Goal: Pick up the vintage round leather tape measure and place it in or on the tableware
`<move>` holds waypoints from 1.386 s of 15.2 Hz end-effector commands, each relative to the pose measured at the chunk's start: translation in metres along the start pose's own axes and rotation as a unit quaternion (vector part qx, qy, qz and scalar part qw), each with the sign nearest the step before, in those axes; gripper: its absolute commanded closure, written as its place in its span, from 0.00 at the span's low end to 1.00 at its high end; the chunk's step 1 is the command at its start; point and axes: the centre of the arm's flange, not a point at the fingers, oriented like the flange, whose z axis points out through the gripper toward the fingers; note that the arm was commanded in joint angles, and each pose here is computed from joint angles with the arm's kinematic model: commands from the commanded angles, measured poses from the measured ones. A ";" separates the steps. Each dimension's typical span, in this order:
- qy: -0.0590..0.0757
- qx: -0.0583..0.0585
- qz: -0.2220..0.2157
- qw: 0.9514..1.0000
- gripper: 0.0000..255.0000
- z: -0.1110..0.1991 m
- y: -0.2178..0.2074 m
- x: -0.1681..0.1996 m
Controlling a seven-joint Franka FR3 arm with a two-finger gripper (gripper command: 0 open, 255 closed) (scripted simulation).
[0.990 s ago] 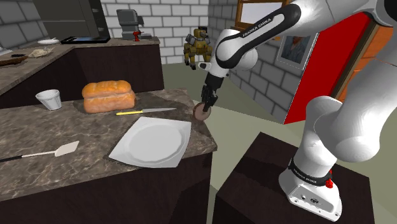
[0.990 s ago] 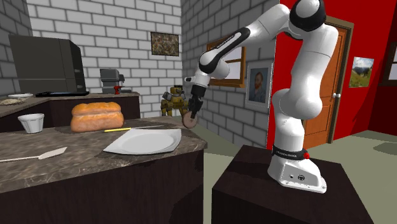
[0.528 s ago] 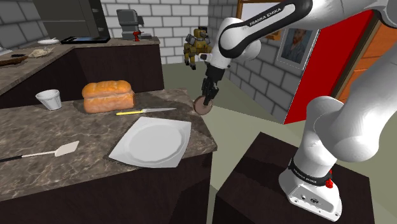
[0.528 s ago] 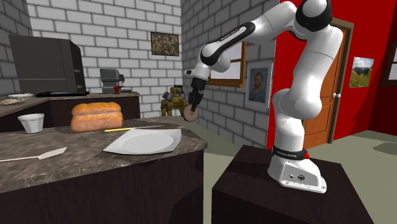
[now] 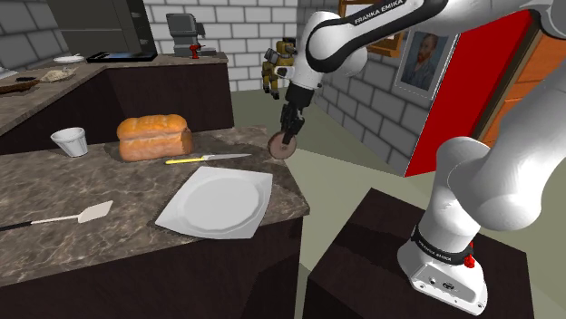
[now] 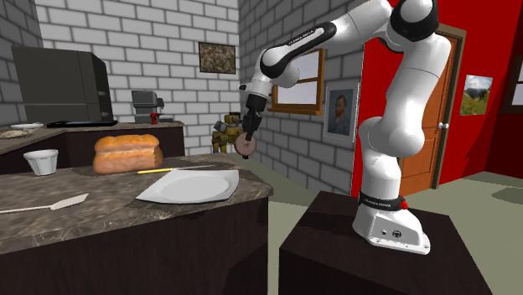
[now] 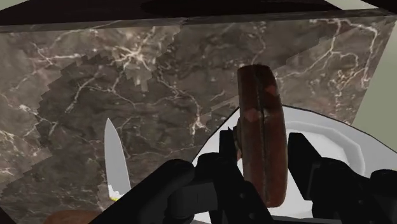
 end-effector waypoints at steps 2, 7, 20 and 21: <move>0.000 0.000 0.000 1.000 1.00 0.010 -0.015 0.033; 0.000 0.000 0.000 1.000 1.00 0.028 -0.040 0.091; 0.000 0.000 0.000 1.000 1.00 0.082 -0.078 0.177; 0.000 0.000 0.000 1.000 1.00 0.087 -0.078 0.175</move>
